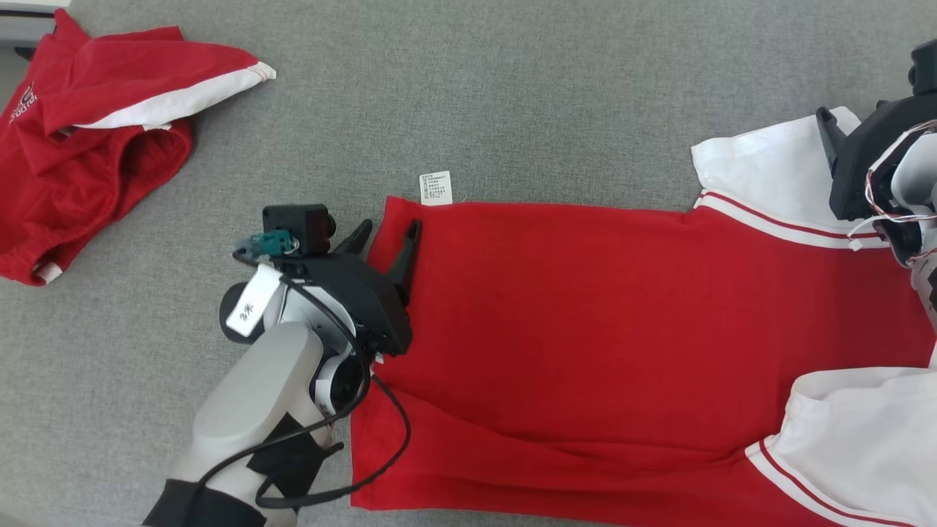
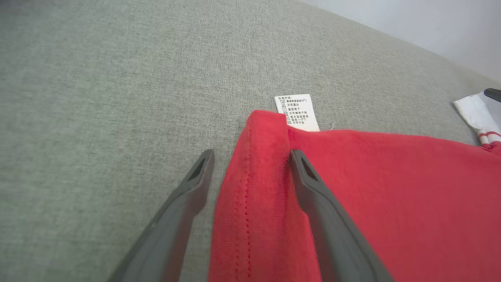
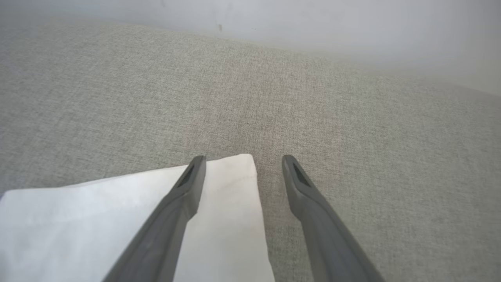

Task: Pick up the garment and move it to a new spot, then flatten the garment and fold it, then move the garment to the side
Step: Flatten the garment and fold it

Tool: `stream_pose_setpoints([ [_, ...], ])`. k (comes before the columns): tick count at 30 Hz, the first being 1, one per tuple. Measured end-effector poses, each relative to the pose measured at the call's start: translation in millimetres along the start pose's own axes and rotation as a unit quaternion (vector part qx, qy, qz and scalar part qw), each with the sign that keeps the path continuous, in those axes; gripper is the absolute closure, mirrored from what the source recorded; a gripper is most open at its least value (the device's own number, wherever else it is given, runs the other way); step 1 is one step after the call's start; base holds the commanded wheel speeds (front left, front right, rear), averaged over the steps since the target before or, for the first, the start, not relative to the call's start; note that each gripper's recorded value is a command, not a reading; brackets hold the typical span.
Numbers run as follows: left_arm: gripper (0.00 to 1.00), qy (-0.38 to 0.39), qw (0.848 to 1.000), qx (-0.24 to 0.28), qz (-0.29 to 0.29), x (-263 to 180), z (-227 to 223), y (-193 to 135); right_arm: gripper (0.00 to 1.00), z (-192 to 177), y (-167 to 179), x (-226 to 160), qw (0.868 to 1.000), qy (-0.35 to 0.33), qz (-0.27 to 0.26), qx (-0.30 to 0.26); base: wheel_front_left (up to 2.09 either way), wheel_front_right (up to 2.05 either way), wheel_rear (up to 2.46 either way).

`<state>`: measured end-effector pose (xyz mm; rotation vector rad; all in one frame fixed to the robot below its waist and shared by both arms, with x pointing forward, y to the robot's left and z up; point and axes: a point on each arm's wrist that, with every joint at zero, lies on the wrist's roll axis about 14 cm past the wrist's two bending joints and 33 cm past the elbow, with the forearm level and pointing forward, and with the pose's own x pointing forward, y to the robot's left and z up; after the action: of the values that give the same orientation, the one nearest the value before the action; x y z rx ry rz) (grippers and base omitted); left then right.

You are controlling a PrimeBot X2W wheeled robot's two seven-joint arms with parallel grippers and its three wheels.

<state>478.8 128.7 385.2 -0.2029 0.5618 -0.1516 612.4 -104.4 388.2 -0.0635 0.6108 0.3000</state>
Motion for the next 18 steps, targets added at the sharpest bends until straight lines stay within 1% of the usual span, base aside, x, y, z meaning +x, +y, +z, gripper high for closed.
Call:
stream_pose_setpoints([
  [4,0.00,0.015,1.000,-0.015,-0.002,1.9,-0.8,0.1,0.00,-7.7,2.8,3.9,1.000,0.016,0.003,-0.005,0.00,0.00,0.00],
  [5,0.04,0.020,1.000,-0.017,-0.002,2.2,-2.2,0.9,0.00,-10.0,3.9,5.0,1.000,0.021,0.004,-0.009,0.00,0.00,0.00],
  [6,0.40,0.021,1.000,-0.014,-0.002,2.7,-1.9,1.0,0.00,-11.3,4.9,5.9,1.000,0.024,0.005,-0.010,0.00,0.00,0.00],
  [7,0.49,0.023,1.000,-0.017,-0.003,3.1,-1.3,0.7,0.00,-12.2,4.8,6.7,1.000,0.025,0.005,-0.011,0.00,0.00,0.00],
  [8,0.51,0.026,0.999,-0.021,-0.002,3.1,-2.0,1.6,0.00,-13.1,4.7,7.6,1.000,0.027,0.005,-0.014,0.00,0.00,0.00],
  [9,0.73,0.030,0.999,-0.026,-0.001,2.9,-3.6,3.3,0.00,-13.7,5.2,8.6,0.999,0.030,0.005,-0.019,0.00,0.00,0.00],
  [10,0.80,0.032,0.999,-0.033,-0.002,2.8,-4.6,3.3,0.10,-14.1,5.2,9.4,0.999,0.032,0.005,-0.019,0.00,0.00,0.00],
  [11,1.00,0.037,0.999,-0.035,-0.003,3.0,-6.7,2.4,0.22,-13.8,4.8,10.5,0.999,0.033,0.004,-0.021,0.00,0.00,0.00],
  [12,1.00,0.039,0.999,-0.036,-0.004,3.3,-8.0,1.9,1.00,-13.8,5.1,11.7,0.999,0.037,0.004,-0.024,0.00,0.00,0.00],
  [18,1.00,0.044,0.998,-0.050,-0.005,6.7,-11.1,2.9,1.00,-19.3,7.2,17.3,0.999,0.045,0.008,-0.029,0.00,0.00,0.00],
])
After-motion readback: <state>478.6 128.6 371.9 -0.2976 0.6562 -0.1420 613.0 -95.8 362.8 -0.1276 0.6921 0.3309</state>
